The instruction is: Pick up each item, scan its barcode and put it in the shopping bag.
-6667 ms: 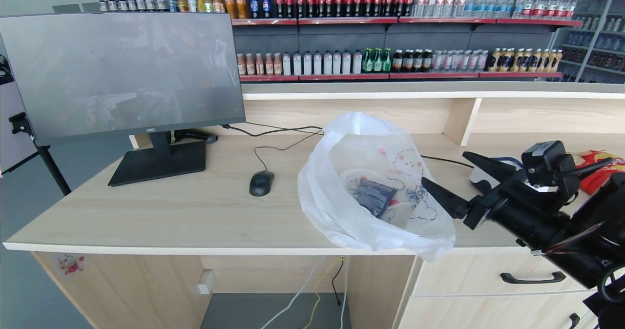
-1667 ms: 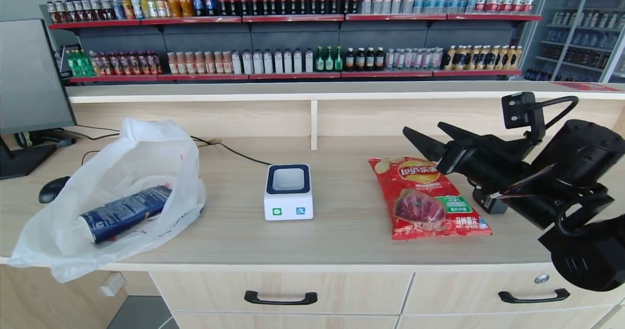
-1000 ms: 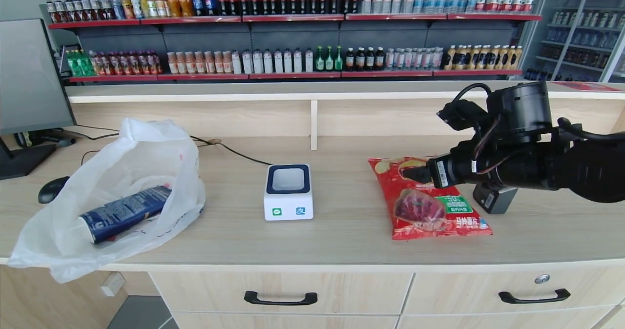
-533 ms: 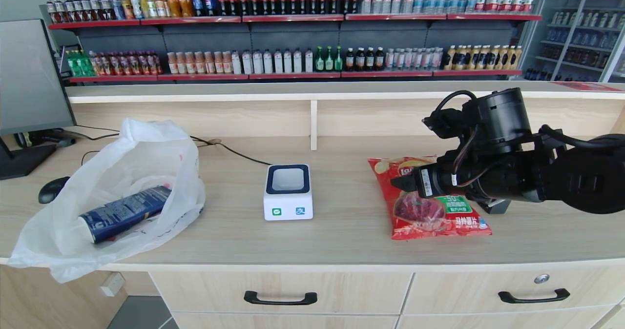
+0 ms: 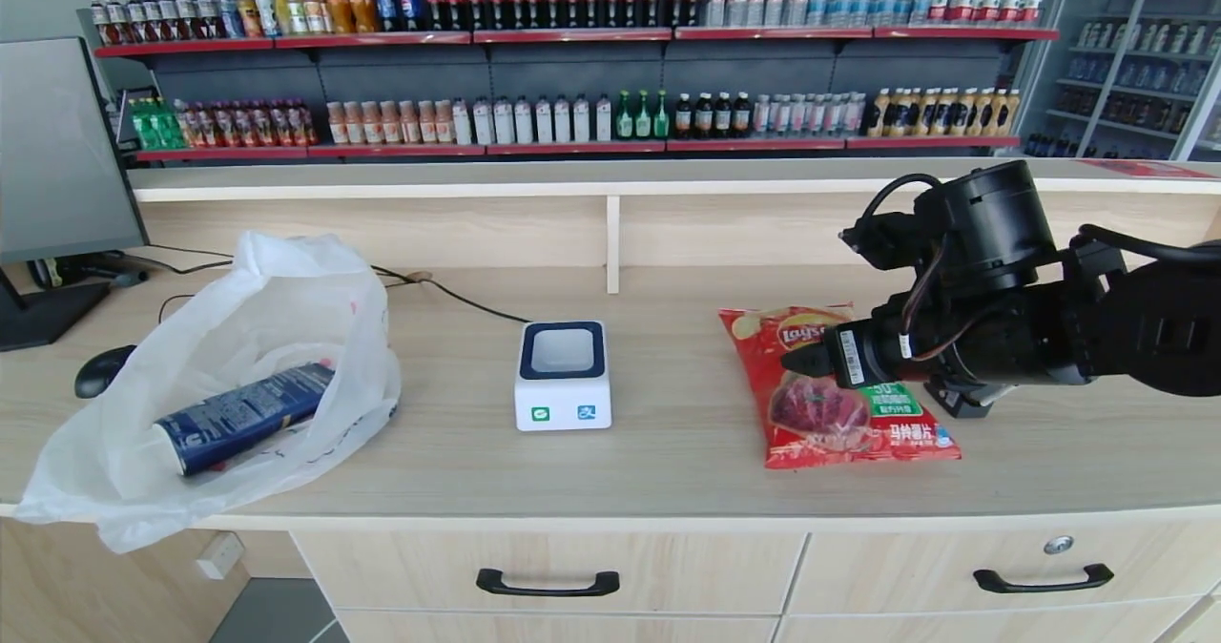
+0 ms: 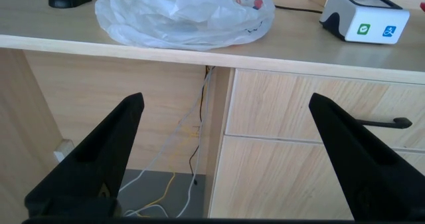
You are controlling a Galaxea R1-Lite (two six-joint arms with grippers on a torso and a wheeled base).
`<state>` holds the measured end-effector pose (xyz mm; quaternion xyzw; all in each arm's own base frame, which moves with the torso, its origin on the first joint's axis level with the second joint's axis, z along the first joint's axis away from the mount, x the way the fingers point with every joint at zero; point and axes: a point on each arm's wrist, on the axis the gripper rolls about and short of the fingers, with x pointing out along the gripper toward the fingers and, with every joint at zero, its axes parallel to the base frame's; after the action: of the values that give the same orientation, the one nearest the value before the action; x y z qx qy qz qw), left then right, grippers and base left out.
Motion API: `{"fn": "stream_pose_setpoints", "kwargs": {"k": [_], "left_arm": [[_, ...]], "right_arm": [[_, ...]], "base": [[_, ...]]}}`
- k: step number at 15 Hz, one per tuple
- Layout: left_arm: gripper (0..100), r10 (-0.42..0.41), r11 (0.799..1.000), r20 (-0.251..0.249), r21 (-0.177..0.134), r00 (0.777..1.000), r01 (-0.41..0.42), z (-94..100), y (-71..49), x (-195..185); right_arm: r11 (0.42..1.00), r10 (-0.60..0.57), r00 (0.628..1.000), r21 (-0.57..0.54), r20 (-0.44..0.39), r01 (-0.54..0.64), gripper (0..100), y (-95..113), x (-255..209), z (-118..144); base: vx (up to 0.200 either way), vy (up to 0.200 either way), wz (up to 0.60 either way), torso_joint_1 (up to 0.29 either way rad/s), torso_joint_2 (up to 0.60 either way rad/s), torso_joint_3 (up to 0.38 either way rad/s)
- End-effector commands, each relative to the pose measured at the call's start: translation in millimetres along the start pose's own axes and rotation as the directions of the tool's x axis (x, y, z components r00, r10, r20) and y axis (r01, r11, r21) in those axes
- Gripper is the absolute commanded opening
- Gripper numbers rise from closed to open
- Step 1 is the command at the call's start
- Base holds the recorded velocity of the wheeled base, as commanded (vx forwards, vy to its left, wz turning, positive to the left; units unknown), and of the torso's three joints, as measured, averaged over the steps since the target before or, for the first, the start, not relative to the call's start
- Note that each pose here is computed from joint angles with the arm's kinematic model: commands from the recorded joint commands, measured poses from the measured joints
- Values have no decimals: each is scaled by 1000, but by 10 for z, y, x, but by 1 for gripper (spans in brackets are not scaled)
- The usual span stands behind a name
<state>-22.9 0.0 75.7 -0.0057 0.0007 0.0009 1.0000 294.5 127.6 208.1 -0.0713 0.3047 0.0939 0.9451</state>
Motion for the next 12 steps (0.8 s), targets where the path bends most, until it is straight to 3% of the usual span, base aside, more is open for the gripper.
{"fn": "stream_pose_setpoints", "kwargs": {"k": [1,4,12], "left_arm": [[100,0,1000,0,-2,1000,0,-1,0,0],[100,1,1000,0,-2,1000,-1,-1,0,0],[100,1,1000,0,-2,1000,-1,-1,0,0]], "right_arm": [[1000,1,1000,2,-13,0,100,4,45,-22],[1000,-1,998,-10,-58,1,100,15,106,-148],[1000,5,998,-8,-60,-5,100,42,230,-153]], "base": [[0,0,0,0,0,0],[0,0,0,0,0,0],[0,0,0,0,0,0]]}}
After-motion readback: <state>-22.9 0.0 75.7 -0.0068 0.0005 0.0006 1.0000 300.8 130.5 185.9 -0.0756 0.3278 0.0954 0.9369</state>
